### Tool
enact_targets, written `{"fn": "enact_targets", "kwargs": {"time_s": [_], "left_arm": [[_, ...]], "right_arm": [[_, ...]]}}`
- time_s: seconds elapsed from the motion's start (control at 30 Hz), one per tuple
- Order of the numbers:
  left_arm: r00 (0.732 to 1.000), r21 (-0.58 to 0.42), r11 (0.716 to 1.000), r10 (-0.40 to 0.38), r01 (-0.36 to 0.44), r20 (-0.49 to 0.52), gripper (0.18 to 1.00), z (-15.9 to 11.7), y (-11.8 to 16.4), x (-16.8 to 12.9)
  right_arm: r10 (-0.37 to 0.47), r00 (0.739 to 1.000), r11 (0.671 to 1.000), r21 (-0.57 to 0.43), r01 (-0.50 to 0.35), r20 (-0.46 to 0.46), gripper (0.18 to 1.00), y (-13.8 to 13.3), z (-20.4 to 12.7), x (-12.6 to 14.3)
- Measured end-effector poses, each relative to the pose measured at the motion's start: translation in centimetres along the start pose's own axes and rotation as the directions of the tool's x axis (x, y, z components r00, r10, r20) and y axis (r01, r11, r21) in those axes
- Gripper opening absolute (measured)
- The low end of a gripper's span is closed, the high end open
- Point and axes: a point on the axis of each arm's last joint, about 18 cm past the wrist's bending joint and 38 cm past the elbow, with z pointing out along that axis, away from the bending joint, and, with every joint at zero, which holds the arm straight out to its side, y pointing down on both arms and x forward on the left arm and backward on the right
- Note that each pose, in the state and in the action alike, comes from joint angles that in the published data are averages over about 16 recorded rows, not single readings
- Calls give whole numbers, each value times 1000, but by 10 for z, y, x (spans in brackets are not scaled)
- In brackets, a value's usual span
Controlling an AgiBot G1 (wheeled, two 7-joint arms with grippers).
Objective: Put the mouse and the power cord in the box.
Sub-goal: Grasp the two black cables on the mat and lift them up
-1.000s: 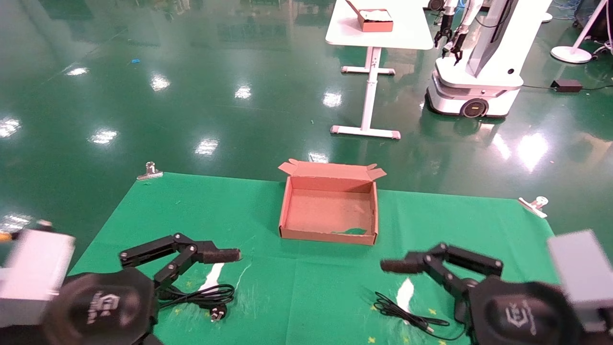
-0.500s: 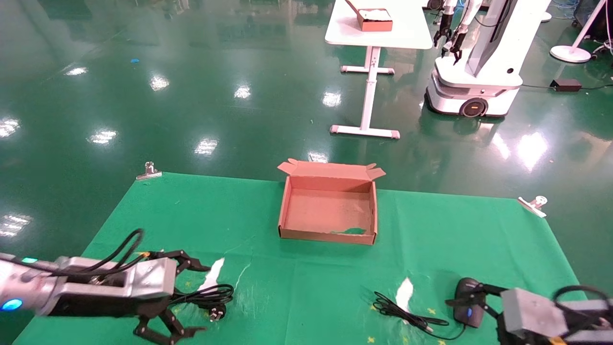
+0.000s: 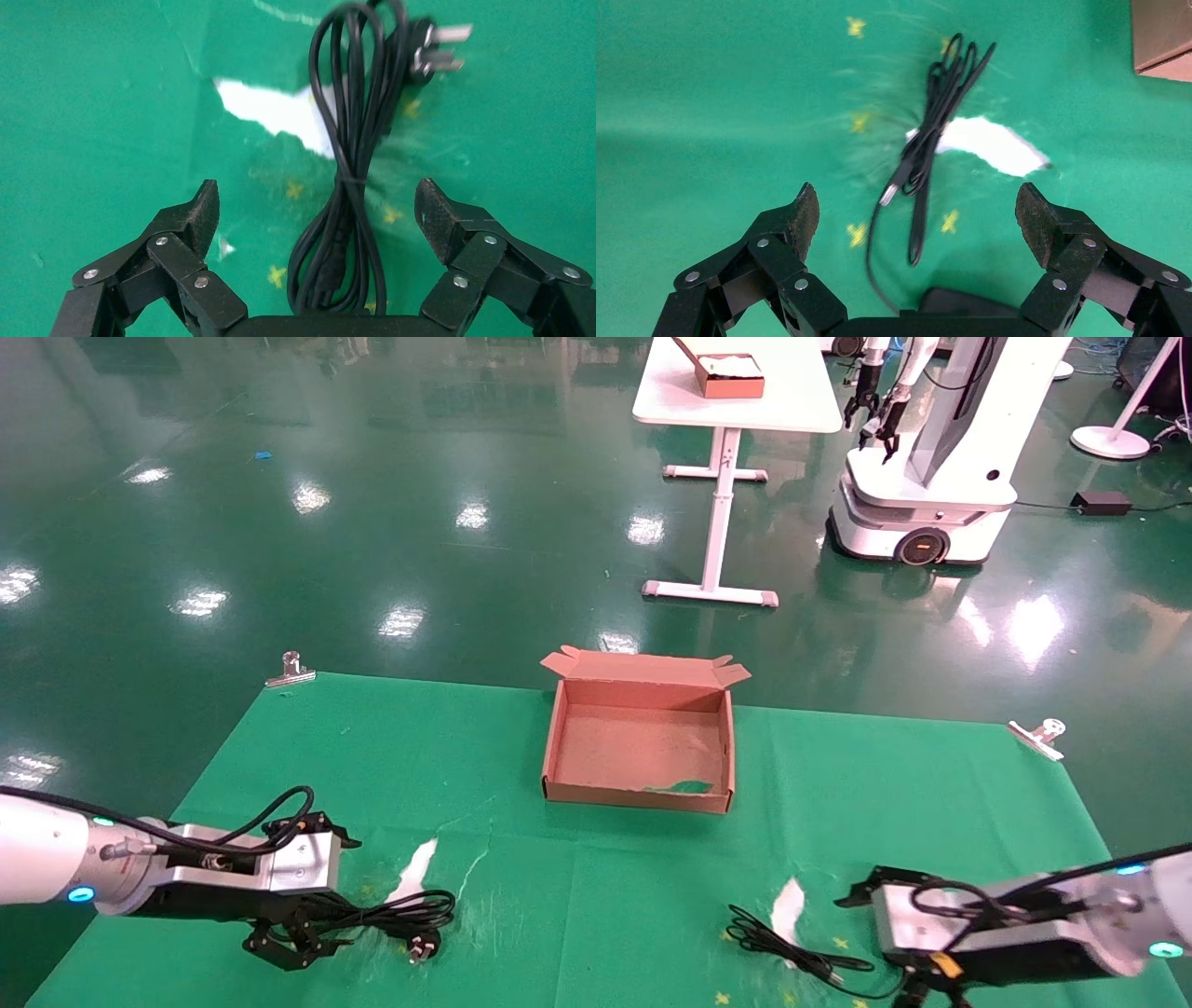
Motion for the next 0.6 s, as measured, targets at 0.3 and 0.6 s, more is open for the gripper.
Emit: {"fn": "enact_targets", "kwargs": {"time_s": [0.3, 0.6], "left_arm": [[998, -86, 996, 1, 4, 63, 1000, 18, 17, -4], [995, -123, 992, 14, -1, 103, 1000, 30, 22, -6]], "right_arm": [[-18, 999, 999, -32, 17, -28, 1001, 1, 24, 8], [-33, 998, 998, -47, 31, -44, 1001, -2, 37, 12]]}}
